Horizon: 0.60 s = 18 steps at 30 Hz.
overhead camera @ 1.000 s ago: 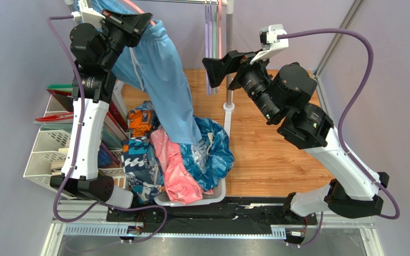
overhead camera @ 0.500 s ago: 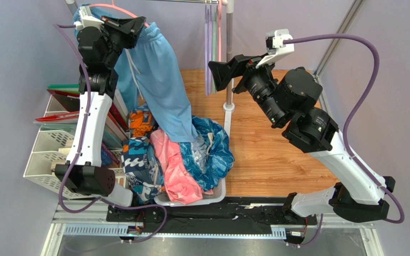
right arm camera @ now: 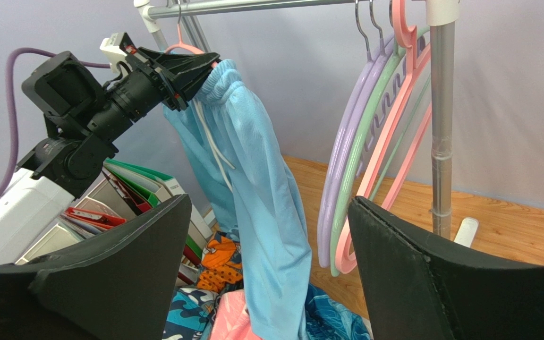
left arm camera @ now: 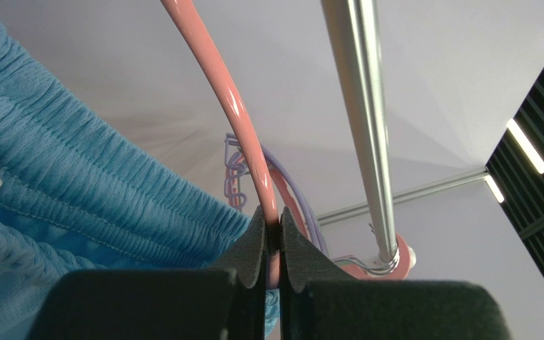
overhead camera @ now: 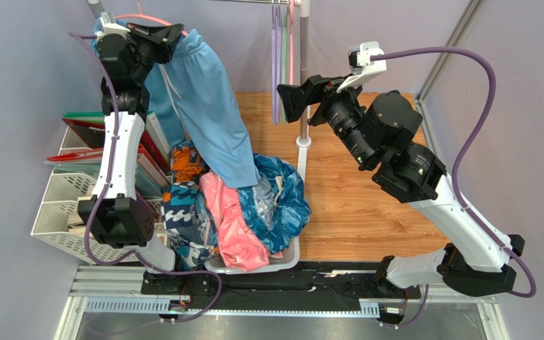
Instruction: Place the shorts on the hanger
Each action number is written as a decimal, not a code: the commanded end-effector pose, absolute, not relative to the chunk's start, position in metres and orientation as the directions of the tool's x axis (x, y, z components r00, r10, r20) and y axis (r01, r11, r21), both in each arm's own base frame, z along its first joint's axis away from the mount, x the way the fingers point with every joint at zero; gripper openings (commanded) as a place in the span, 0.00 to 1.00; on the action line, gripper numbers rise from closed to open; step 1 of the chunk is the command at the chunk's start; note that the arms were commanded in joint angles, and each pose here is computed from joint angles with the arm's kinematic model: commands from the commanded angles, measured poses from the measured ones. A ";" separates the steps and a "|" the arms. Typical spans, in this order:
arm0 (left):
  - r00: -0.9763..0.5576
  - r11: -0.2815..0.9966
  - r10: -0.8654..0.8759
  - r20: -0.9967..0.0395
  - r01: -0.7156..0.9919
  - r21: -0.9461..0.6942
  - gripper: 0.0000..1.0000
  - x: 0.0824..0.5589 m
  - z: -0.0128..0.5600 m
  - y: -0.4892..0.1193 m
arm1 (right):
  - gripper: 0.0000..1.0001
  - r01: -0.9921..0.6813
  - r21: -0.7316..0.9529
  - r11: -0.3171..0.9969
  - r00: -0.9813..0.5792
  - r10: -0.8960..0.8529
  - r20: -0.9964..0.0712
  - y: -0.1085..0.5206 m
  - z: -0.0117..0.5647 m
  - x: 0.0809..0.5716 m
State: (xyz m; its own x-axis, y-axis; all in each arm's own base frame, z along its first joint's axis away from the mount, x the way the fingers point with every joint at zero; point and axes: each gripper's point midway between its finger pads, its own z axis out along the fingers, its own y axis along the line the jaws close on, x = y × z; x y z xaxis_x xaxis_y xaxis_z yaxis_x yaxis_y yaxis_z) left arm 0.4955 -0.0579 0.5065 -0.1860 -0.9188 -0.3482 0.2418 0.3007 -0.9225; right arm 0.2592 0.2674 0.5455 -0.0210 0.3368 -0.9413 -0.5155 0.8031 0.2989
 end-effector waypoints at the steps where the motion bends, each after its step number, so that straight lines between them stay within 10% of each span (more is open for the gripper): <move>1: -0.185 0.289 -0.902 -0.390 0.414 -0.863 0.00 0.478 0.556 -0.058 | 0.86 -0.518 0.321 0.793 0.006 0.378 -0.926 0.257 0.558 0.255; 18: -0.351 0.306 -0.756 -0.553 0.557 -0.772 0.00 0.425 0.567 -0.090 | 0.79 -0.577 0.224 0.785 0.052 0.309 -0.950 0.273 0.562 0.258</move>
State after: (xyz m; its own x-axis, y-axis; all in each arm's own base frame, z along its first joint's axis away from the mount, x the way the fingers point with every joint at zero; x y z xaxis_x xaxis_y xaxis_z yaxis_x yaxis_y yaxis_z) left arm 0.4864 -0.0645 0.5051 -0.3625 -0.8650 -0.3471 0.3009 0.2438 -0.9219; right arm 0.2592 0.2700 0.5352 -0.0295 0.3079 -0.9509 -0.5293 0.8022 0.2762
